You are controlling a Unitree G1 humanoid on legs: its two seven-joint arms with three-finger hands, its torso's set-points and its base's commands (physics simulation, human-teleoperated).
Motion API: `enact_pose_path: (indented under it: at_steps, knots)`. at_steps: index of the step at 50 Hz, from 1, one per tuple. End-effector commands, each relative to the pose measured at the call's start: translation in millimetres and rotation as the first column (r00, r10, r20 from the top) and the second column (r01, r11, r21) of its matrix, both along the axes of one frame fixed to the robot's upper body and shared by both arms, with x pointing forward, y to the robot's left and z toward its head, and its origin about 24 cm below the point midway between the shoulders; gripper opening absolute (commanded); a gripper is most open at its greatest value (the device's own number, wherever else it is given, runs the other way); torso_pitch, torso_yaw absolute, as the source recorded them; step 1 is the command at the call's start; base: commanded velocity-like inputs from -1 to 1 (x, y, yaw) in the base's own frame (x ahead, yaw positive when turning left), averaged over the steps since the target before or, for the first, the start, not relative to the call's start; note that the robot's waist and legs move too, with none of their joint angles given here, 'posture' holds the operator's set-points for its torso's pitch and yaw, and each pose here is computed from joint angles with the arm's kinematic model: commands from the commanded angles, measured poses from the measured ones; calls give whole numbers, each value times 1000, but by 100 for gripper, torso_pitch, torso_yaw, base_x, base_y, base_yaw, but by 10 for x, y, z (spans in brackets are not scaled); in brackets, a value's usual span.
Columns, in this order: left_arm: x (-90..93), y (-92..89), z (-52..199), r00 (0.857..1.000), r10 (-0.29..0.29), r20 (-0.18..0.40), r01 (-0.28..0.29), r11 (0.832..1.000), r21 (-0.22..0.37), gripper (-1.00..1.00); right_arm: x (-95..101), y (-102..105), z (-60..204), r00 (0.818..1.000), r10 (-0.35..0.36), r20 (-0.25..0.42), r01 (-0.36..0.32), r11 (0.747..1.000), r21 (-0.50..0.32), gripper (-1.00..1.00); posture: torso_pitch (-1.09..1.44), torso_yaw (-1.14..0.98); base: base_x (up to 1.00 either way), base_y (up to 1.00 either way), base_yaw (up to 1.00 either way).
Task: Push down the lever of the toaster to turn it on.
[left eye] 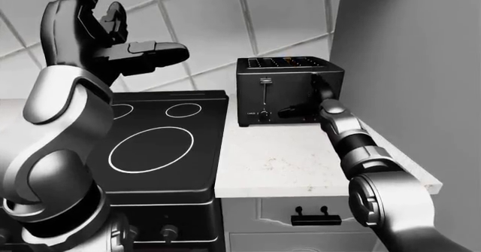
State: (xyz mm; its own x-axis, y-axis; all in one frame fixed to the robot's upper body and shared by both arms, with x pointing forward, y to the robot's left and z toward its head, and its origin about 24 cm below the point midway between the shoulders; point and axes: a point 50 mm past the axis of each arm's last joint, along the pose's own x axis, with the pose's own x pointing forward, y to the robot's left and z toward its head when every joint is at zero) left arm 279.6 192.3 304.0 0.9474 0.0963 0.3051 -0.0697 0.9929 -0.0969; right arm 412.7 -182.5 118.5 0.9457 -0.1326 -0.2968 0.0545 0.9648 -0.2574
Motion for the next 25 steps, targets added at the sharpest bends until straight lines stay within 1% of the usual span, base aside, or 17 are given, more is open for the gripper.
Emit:
enact_pose_path:
  at_steps: [1,25]
  knots:
    - [-39,5,114,998,3,60,-2,1000,-4,100,-46,-14,-139,996,-11,-94,13,1000,18,100,-47,0,0,0,0]
    - [-48,0,118,998,2,61,-2,1000,-1,100,-113,-74,-301,991,-34,-128,38,999,29,100,-47,0,0,0,0]
